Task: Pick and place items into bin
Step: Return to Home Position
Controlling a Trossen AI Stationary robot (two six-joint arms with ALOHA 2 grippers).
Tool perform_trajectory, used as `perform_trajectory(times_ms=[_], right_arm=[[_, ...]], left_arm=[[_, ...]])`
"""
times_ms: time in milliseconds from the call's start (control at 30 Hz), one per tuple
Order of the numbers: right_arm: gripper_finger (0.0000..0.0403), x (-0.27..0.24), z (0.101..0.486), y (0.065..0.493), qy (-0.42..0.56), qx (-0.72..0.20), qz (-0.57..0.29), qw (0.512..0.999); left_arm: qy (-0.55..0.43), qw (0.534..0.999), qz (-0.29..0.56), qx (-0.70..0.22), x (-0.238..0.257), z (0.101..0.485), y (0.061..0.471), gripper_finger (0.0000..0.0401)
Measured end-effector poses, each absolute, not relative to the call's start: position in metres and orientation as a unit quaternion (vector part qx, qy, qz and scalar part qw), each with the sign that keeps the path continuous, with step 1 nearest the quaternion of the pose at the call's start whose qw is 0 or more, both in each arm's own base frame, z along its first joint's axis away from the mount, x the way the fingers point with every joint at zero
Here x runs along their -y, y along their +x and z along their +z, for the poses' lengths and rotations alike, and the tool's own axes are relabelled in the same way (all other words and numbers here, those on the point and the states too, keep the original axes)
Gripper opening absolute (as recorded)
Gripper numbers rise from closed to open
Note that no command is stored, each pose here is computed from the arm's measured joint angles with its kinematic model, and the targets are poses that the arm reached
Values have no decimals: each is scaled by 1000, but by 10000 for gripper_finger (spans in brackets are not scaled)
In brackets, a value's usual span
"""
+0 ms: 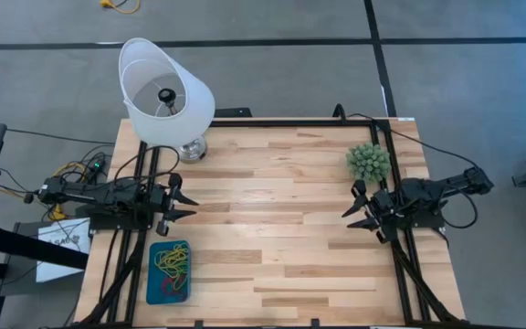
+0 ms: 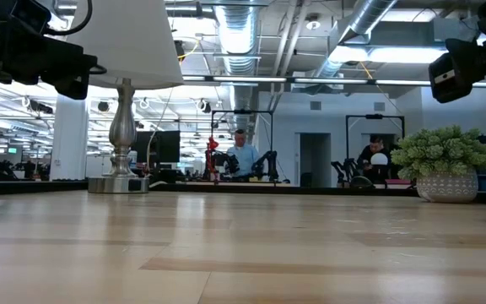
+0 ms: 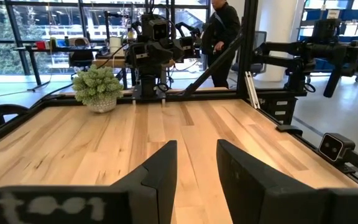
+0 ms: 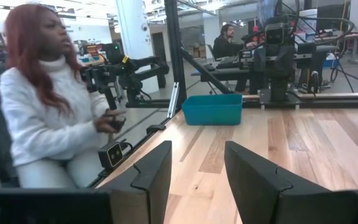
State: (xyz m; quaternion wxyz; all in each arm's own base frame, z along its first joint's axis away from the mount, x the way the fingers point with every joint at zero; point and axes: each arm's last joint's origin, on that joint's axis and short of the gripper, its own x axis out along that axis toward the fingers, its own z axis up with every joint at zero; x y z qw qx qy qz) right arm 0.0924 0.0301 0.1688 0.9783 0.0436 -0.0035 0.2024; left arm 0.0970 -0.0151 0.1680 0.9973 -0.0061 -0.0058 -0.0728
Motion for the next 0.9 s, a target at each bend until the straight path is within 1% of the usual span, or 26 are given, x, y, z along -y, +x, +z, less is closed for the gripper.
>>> perform_trajectory(times_ms=[900], right_arm=[[139, -30, 169, 92, 44, 3, 202, 978]], left_arm=[[-6, 997, -73, 6, 15, 168, 97, 103]])
